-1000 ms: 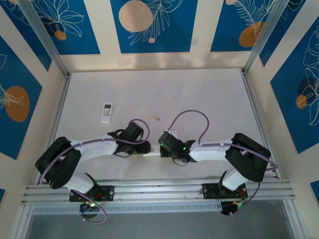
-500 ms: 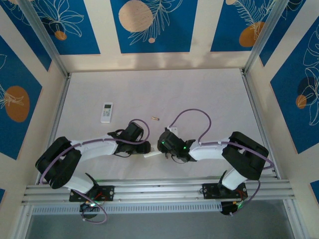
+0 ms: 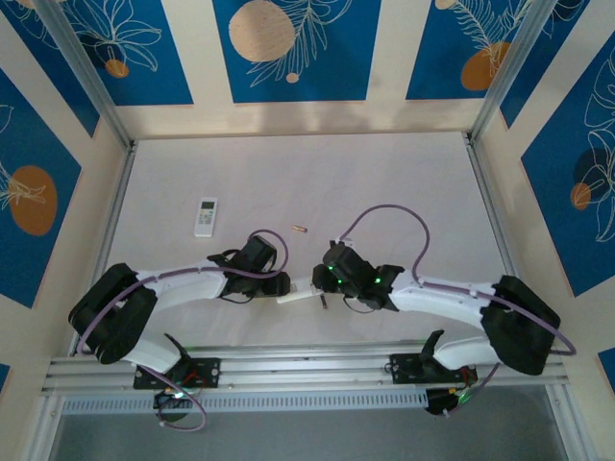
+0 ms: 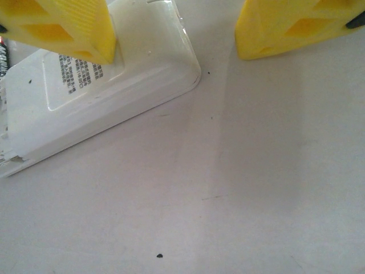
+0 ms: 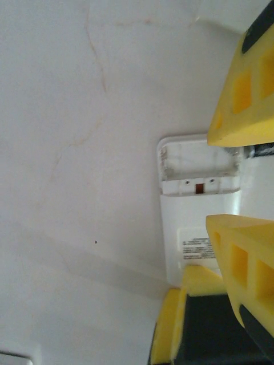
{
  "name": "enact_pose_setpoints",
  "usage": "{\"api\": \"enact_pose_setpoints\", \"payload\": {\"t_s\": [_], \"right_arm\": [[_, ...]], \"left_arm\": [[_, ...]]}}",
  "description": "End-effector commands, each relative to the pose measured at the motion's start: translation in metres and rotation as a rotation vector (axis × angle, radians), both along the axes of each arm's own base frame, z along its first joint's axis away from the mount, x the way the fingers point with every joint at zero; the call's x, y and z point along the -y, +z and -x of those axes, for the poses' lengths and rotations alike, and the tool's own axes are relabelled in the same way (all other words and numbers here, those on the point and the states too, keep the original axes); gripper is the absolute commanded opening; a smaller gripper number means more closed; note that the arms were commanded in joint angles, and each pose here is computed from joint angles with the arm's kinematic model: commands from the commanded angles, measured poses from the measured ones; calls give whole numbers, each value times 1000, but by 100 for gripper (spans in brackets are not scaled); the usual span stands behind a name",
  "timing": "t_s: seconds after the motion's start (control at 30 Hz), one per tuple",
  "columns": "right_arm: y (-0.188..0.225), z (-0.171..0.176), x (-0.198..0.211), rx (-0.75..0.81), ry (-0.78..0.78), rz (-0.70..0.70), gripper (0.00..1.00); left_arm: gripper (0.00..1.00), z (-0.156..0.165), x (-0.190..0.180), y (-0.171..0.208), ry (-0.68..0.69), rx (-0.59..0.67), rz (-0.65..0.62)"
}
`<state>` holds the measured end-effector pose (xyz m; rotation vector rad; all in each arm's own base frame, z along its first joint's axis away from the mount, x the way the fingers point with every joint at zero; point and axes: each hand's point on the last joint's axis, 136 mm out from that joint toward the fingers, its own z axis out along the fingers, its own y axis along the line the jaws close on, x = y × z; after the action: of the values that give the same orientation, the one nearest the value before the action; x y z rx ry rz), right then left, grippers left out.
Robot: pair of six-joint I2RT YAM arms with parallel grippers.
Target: Load the batteries into the remote control
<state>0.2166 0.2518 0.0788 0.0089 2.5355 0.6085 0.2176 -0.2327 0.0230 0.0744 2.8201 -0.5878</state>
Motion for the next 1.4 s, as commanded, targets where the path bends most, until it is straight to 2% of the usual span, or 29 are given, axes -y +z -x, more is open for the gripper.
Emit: {"api": "enact_pose_setpoints", "payload": {"t_s": [0.0,0.17,0.4,0.67,1.17,1.37], "right_arm": [[-25,31,31,-161,1,119,37],[-30,49,20,-268,92,127,37],[-32,43,-2,-278,143,103,36],[-47,42,-3,-315,136,139,33],[-63,52,-2,-359,152,215,21],[-52,48,-3,-337,141,213,16]], "left_arm": [[60,-9,4,-11,5,14,-2],[60,-11,6,-10,3,18,2],[61,-9,3,-10,4,17,-5],[61,-8,2,-11,4,14,-7],[60,-7,2,-13,9,10,-9],[60,-7,1,-13,10,8,-12]]}}
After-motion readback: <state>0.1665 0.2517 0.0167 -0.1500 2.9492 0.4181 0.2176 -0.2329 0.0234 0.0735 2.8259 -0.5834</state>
